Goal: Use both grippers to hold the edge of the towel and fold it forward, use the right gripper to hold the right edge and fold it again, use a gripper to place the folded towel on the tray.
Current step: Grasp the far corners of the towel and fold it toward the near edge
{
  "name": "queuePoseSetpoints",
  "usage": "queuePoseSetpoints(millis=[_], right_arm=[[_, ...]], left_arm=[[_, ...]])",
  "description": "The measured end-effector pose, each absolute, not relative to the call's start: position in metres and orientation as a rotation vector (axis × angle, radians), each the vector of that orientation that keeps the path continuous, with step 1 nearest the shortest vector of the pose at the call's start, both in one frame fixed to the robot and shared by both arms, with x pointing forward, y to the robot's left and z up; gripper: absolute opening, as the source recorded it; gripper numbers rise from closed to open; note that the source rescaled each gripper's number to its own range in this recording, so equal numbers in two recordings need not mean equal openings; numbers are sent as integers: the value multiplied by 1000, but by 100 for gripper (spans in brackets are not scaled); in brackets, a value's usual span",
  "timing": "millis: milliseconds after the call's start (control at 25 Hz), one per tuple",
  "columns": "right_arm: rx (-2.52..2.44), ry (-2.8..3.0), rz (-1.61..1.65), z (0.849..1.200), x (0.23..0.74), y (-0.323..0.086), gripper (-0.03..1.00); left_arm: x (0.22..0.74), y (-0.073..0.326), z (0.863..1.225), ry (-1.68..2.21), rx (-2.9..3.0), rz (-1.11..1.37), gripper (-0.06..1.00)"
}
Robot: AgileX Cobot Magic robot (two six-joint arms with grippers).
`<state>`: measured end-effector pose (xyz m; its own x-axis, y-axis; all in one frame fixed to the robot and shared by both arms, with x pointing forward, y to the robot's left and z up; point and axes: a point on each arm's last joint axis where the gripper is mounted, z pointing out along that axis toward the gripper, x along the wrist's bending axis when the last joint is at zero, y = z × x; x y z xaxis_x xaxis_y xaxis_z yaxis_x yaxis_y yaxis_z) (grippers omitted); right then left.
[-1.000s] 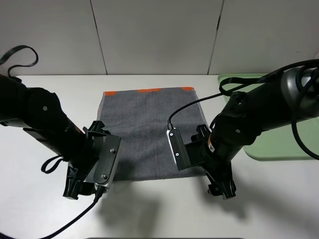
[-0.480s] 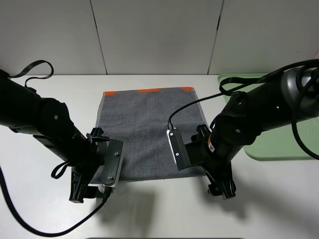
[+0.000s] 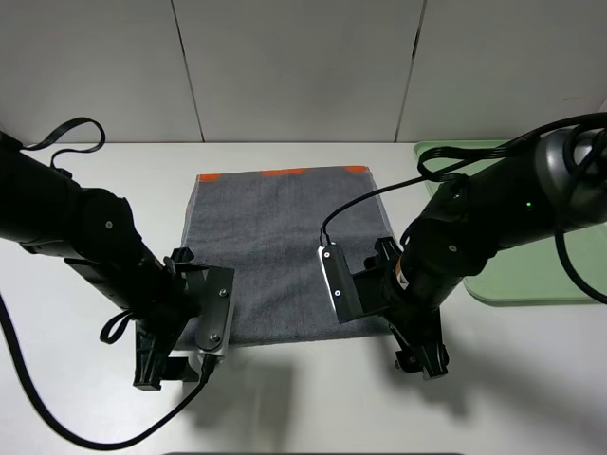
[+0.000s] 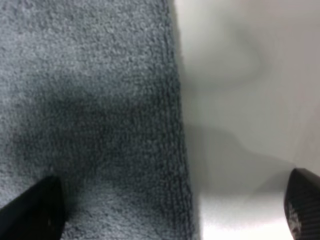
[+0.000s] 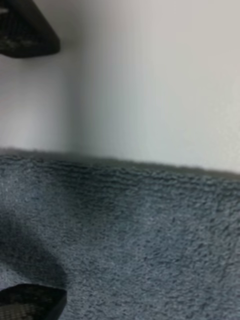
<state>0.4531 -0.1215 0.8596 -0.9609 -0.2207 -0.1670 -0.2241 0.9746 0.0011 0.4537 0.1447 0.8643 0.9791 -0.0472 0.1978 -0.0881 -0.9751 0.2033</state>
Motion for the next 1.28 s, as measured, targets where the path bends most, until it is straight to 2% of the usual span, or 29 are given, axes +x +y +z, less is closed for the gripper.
queuePoseSetpoints(millis=[240, 320, 440, 720, 960, 1080, 1280], right_arm=[[-306, 2961, 46, 860, 454, -122, 100], [-303, 2962, 47, 860, 454, -121, 97], [-279, 2972, 53, 859, 453, -121, 86], [-247, 2942, 122, 857, 454, -117, 51], [-251, 2873, 207, 856, 460, -111, 30], [-254, 2859, 224, 855, 461, -109, 23], [-255, 2855, 228, 855, 461, -109, 20]], left_arm=[[454, 145, 864, -75, 2915, 276, 80], [454, 145, 864, -74, 2915, 276, 77], [454, 145, 864, -72, 2914, 279, 70], [455, 144, 864, -70, 2911, 293, 49], [456, 144, 864, -69, 2906, 309, 31], [456, 144, 864, -69, 2906, 310, 19], [456, 144, 864, -70, 2905, 313, 2]])
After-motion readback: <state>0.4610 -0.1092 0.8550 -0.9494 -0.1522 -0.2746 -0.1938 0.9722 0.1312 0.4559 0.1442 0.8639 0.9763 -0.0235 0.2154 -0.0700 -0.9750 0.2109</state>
